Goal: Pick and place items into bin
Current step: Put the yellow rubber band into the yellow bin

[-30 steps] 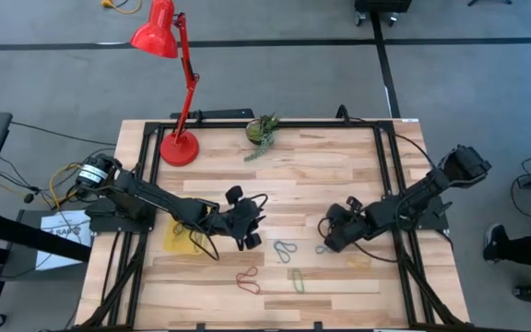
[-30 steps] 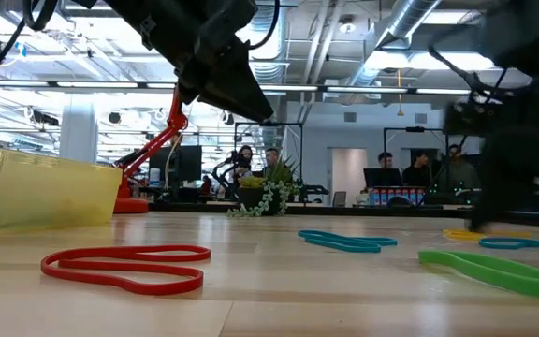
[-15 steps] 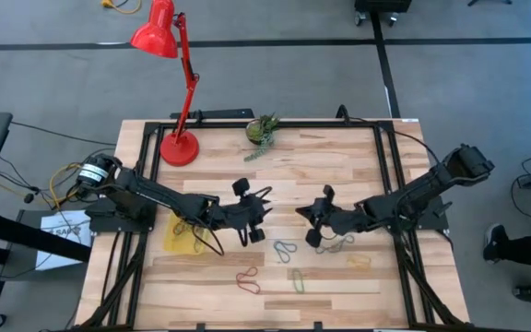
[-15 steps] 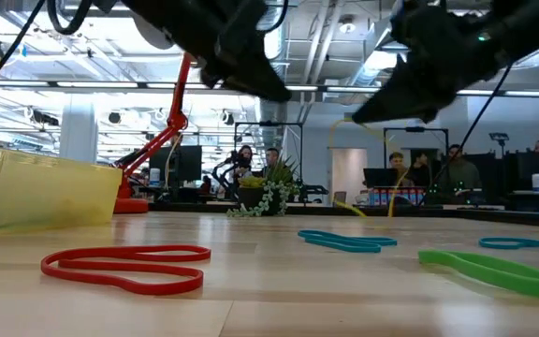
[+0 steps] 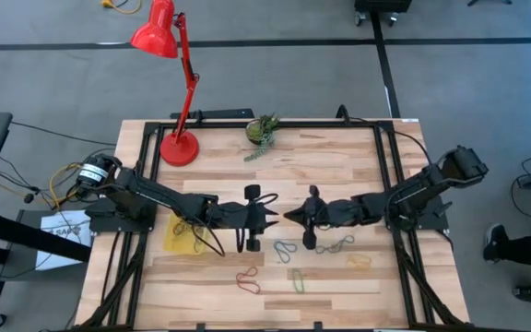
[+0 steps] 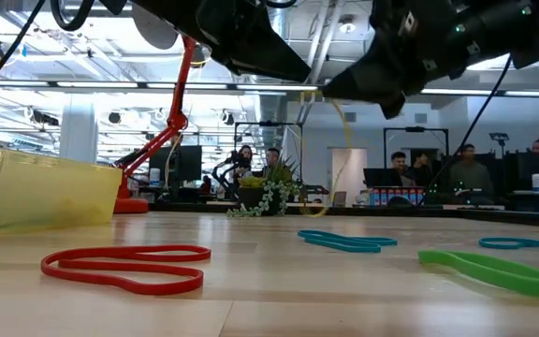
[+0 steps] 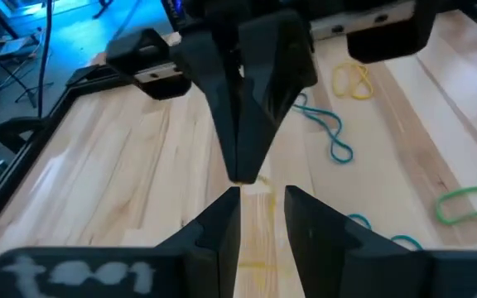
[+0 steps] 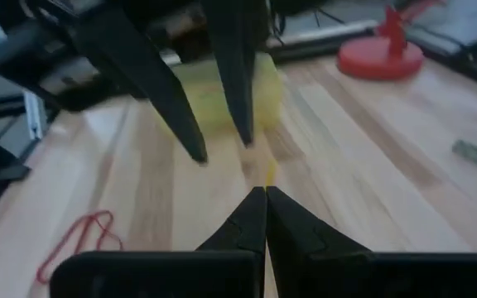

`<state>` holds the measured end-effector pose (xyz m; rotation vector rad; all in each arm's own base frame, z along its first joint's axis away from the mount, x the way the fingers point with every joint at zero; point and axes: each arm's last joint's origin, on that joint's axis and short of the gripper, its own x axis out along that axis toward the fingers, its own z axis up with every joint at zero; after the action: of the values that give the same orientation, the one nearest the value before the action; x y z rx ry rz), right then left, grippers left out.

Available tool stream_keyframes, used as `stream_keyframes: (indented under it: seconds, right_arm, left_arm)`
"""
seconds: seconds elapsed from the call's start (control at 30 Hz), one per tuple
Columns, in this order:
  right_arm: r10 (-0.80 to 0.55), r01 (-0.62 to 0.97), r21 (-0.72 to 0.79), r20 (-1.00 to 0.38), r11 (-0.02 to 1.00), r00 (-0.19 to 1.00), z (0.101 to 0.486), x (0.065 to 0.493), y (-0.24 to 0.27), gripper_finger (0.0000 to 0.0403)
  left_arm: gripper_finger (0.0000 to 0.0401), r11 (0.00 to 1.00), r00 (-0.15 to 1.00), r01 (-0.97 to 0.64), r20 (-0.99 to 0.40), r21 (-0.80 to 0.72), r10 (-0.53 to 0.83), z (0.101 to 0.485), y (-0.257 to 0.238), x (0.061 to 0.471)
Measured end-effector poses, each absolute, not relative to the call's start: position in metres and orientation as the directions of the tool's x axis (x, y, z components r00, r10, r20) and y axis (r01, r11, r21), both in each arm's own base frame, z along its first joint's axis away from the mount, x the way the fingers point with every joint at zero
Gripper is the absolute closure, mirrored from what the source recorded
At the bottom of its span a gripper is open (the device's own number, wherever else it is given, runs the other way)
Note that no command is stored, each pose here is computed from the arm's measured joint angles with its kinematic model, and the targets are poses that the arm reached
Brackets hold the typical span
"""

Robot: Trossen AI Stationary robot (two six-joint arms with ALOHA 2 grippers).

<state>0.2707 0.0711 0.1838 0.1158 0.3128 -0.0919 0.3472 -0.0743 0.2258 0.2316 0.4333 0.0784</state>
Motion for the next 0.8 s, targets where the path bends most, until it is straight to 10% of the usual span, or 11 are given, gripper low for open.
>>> stream_keyframes:
  seconds: [0.8]
  right_arm:
    - [-0.068, 0.089, 0.066, -0.267, 0.994, 0.961, 0.189, 0.275, 0.062, 0.0403]
  left_arm:
    - [0.0317, 0.979, 0.9, -0.058, -0.413, 0.198, 0.137, 0.226, -0.056, 0.351]
